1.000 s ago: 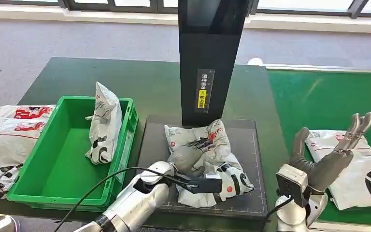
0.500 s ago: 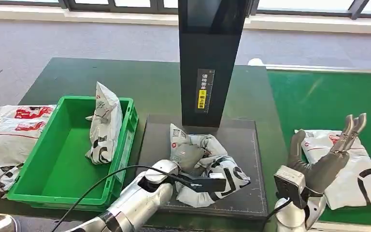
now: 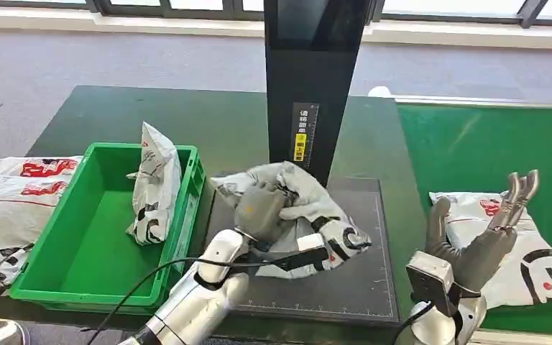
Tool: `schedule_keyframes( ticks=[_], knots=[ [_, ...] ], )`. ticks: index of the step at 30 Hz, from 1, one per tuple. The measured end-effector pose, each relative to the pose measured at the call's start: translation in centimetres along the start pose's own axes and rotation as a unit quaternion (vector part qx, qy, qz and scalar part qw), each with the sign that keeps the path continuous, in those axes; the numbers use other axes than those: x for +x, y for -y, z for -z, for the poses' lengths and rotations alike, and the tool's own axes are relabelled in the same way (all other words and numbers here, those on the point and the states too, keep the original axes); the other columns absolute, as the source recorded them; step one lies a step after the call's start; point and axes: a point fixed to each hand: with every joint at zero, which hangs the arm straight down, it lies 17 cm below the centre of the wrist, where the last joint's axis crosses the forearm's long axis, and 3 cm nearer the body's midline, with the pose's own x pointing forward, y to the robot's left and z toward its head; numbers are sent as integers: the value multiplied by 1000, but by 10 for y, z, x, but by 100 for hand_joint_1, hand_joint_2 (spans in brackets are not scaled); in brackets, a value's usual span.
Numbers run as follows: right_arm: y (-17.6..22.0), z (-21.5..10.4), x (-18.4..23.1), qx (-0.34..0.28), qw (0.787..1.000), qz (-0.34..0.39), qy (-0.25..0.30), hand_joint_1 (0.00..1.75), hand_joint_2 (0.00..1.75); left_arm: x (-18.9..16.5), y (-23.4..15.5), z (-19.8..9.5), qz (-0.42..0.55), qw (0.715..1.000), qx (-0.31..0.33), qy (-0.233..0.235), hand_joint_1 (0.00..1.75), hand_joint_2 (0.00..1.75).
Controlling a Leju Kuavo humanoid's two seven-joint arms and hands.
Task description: Moved the parcel from conveyor to table for the left to box.
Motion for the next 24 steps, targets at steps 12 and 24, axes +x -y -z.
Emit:
schedule_keyframes(
  ticks=[12, 24],
  knots=[
    [-8, -11, -11, 8, 1000, -11, -15, 0, 175, -72, -226, -64, 2, 930, 363, -63, 175, 175],
    [-11, -15, -16, 10, 1000, -5, -25, 0, 175, -108, -321, -140, 45, 865, 484, -120, 175, 175]
  ],
)
